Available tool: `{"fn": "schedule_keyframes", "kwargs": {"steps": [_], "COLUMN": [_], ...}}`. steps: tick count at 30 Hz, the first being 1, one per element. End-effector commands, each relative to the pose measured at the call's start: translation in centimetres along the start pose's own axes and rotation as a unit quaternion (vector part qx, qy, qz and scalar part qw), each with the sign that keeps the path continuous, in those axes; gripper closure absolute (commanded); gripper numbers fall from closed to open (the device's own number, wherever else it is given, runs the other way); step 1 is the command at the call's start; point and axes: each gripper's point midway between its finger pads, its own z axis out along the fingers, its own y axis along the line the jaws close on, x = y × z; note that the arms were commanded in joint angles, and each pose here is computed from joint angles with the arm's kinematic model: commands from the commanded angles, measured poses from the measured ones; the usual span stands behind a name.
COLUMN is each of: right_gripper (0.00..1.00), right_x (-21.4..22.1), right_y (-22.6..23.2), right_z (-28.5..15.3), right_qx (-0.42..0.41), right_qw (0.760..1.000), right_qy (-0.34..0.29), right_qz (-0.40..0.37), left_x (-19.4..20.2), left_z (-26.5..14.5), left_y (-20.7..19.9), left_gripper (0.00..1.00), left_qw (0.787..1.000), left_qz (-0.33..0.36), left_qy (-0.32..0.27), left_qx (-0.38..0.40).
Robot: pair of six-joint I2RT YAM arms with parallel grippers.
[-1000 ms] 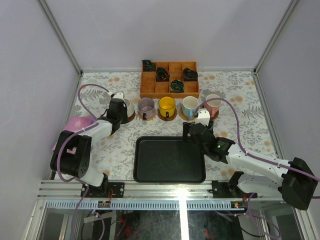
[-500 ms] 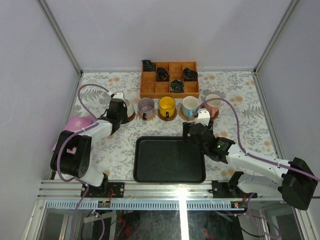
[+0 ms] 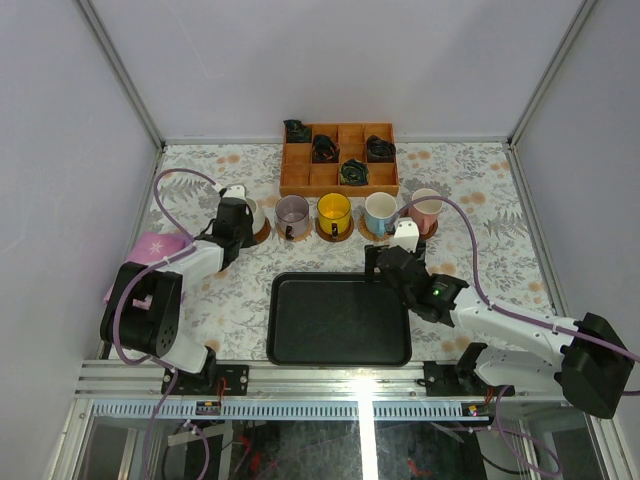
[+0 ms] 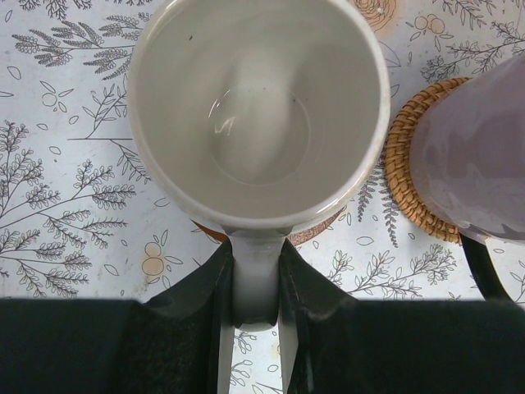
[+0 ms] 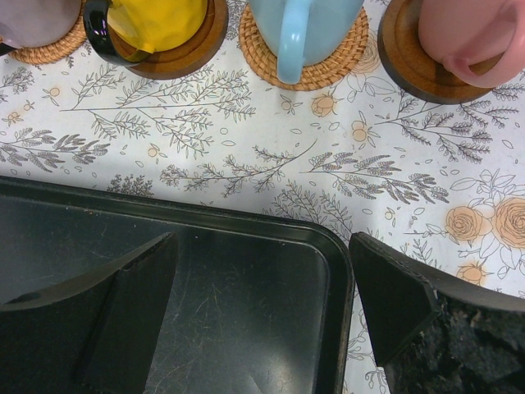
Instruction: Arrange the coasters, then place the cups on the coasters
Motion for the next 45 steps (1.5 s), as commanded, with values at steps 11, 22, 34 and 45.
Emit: {"fn": "schedule_keyframes", "kwargs": {"steps": [11, 22, 34, 45], "right_gripper": [0.08, 0.08, 0.07, 0.07], "right_x": [-2.0, -2.1, -2.1, -1.8], "right_y": [0.7, 0.9, 1.2, 1.2], "right_z": [0.0, 0.0, 0.0, 0.1], "right_qx": [-0.006, -0.009, -0.016, -0.017], "right_qw": [0.999, 0.999, 0.999, 0.999], "right_qy": [-0.021, -0.022, -0.019, -0.016], "right_qz": [0.027, 0.028, 0.029, 0.027], "left_x": [-1.9, -1.0, -1.1, -2.7], "left_z": [0.0, -0.8, -1.8, -5.2], "left_y": [-0.9, -0.7, 0.1, -0.1], "left_gripper": [0.97, 0.92, 0.52, 0.44], "left_qw": [0.999, 1.000, 1.000, 0.997], "left_qz": [-0.002, -0.009, -0.024, -0.059], "left_qy": [-0.024, -0.004, -0.007, -0.053], "left_qx": [0.028, 0.025, 0.005, 0.023]}}
